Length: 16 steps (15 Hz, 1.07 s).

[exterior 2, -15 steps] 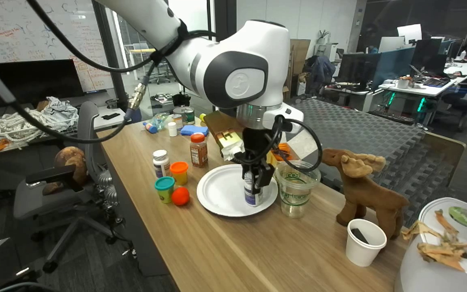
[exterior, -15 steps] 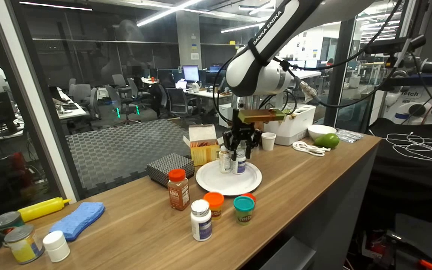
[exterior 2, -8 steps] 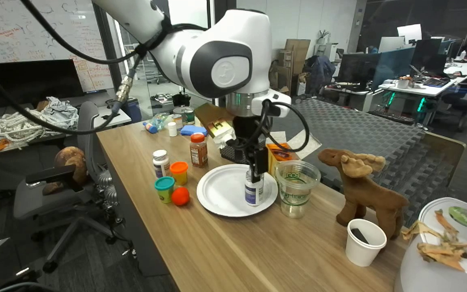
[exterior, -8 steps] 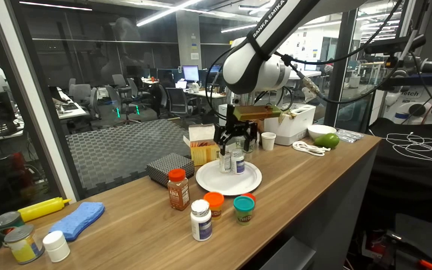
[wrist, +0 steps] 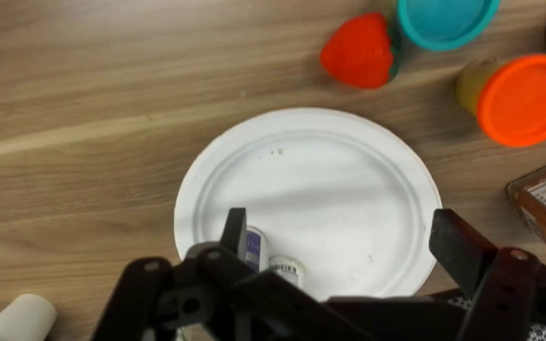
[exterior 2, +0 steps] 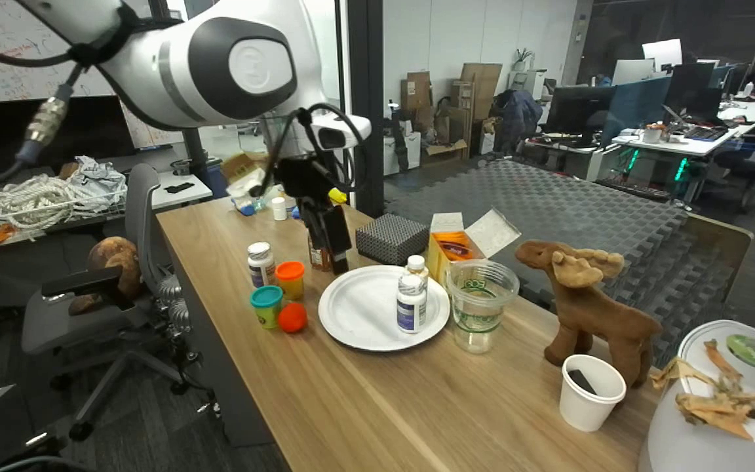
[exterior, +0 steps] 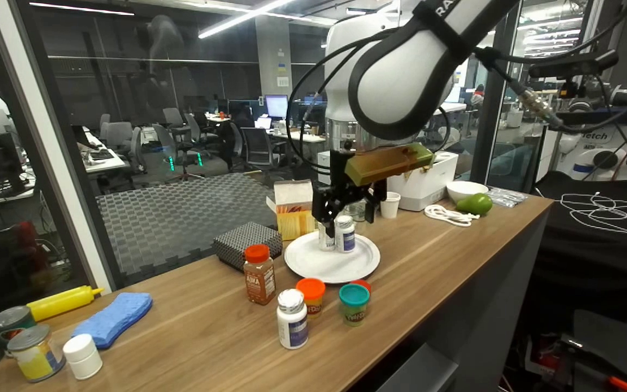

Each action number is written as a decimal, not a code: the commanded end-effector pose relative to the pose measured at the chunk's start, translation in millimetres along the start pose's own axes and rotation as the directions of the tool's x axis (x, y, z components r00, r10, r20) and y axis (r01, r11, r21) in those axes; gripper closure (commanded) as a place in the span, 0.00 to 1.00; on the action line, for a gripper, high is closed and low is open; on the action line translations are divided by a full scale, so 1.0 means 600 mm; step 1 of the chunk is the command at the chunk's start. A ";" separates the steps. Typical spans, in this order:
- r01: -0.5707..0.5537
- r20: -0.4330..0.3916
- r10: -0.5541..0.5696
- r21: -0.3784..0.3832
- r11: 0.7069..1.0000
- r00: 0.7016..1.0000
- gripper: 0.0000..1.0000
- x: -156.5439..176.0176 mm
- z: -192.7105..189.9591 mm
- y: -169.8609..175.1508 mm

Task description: Place the containers and orange toy on the white plate

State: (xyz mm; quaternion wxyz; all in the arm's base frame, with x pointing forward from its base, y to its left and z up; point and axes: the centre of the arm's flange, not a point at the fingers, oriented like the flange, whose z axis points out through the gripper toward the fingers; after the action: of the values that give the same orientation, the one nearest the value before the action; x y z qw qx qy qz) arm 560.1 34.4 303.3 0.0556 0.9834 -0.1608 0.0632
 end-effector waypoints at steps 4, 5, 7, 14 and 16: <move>0.014 0.084 -0.016 0.028 1.000 0.996 0.00 -0.109 0.031 -0.009; 0.013 0.098 -0.017 0.045 0.999 0.995 0.00 -0.116 0.039 -0.008; 0.018 0.126 -0.031 0.104 0.994 0.992 0.00 -0.126 0.051 -0.006; 0.067 0.145 -0.103 0.231 0.971 0.984 0.00 -0.144 0.067 -0.025; 0.086 0.160 -0.125 0.231 0.969 0.979 0.00 -0.149 0.078 -0.035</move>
State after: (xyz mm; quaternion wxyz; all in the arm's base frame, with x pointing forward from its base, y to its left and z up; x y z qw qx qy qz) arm 490.9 71.1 248.5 -0.0543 0.9913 -0.1201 -0.0074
